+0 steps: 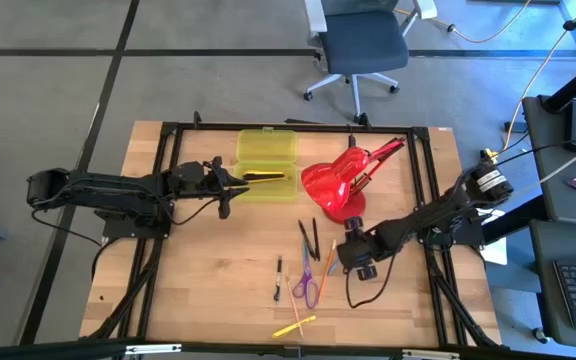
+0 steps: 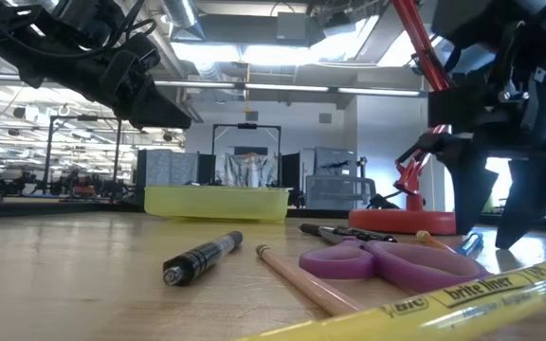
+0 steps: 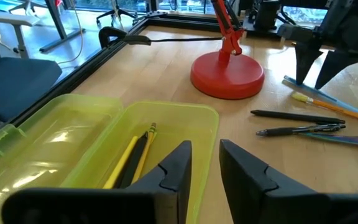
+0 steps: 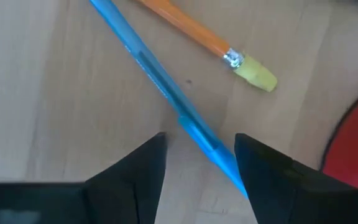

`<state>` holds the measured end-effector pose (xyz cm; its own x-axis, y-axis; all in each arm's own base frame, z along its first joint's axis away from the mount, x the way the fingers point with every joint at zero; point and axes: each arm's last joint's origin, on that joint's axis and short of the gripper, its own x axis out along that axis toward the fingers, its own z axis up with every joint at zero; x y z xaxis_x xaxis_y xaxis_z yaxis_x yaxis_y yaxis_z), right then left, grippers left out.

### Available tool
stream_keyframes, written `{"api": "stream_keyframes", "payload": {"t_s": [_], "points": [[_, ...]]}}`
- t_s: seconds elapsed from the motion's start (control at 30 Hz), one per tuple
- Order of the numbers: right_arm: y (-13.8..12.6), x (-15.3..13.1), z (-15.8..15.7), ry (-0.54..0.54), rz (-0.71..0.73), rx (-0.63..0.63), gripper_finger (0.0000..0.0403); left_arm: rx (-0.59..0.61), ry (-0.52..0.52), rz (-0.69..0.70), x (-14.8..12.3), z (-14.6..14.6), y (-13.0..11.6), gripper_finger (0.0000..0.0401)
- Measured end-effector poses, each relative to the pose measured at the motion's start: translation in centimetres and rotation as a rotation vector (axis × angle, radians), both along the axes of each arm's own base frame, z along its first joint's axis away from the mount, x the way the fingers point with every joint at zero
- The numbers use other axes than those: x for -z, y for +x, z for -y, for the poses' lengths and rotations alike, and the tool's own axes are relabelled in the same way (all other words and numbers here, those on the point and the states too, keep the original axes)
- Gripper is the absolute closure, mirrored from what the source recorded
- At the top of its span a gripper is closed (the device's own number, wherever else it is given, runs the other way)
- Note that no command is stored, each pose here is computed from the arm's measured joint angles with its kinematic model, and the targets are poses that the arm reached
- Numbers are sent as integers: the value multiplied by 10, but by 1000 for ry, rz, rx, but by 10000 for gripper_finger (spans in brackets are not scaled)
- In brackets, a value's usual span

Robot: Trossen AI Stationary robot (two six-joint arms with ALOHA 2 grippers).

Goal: Pick & place school supplies into a supply box
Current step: Put the light blue pen into the yellow supply box

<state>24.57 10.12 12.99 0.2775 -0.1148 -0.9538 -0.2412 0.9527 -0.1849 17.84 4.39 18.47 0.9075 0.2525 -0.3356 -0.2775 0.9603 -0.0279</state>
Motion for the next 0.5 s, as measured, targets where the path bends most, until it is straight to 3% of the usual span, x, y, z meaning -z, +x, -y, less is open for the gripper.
{"api": "stream_keyframes", "payload": {"t_s": [0.3, 0.5], "points": [[3, 5, 7, 105, -73, -8, 270, 1, 2, -1, 0, 0, 0, 322], [3, 5, 9, 116, -80, -18, 315, 1, 2, 0, 0, 0, 0, 326]]}}
